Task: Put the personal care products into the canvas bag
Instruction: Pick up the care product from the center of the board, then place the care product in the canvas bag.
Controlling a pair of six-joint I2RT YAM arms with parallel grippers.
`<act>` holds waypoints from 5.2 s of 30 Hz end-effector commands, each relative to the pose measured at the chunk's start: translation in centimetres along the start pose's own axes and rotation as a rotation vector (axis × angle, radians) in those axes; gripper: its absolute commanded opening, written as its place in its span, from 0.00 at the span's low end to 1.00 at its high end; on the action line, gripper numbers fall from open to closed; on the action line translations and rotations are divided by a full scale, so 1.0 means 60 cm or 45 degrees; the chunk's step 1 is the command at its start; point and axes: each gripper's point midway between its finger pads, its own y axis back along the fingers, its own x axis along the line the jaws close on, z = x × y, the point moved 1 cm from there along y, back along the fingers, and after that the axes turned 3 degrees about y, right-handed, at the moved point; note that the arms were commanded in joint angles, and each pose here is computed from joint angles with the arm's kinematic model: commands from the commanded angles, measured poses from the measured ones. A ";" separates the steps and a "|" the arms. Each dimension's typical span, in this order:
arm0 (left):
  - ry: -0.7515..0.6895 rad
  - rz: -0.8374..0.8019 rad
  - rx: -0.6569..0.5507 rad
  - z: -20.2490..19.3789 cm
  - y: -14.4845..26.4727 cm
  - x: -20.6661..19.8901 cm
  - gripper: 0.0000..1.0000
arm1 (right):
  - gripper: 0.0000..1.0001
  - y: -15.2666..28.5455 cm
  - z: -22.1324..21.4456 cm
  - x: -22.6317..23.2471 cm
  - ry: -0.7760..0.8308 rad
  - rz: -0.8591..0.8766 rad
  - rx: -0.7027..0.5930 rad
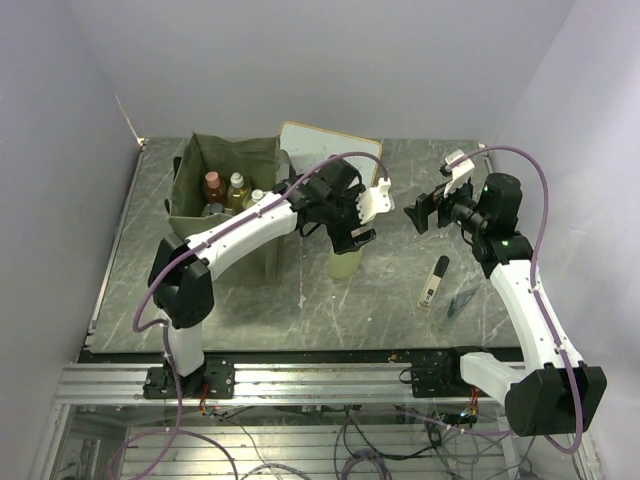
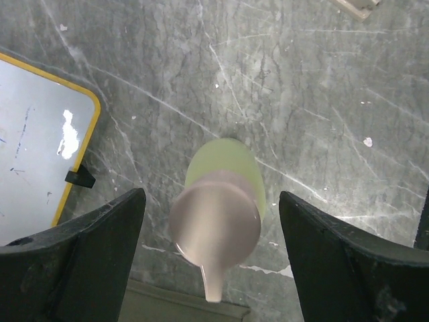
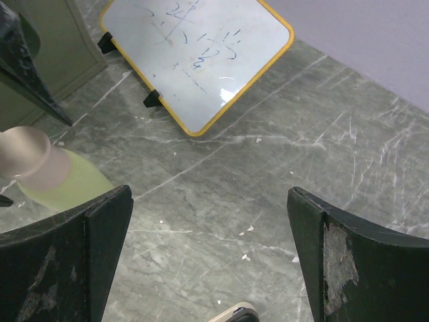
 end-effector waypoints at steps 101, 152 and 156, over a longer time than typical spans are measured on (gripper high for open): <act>0.391 1.506 -0.545 0.053 0.714 0.197 0.07 | 1.00 -0.007 -0.023 0.014 0.036 0.091 0.001; 0.720 1.097 0.029 -0.179 0.490 0.148 0.07 | 1.00 -0.009 -0.030 0.017 0.044 0.105 0.008; 0.720 1.084 0.077 -0.193 0.477 0.150 0.07 | 1.00 -0.008 -0.028 0.015 0.051 0.100 0.005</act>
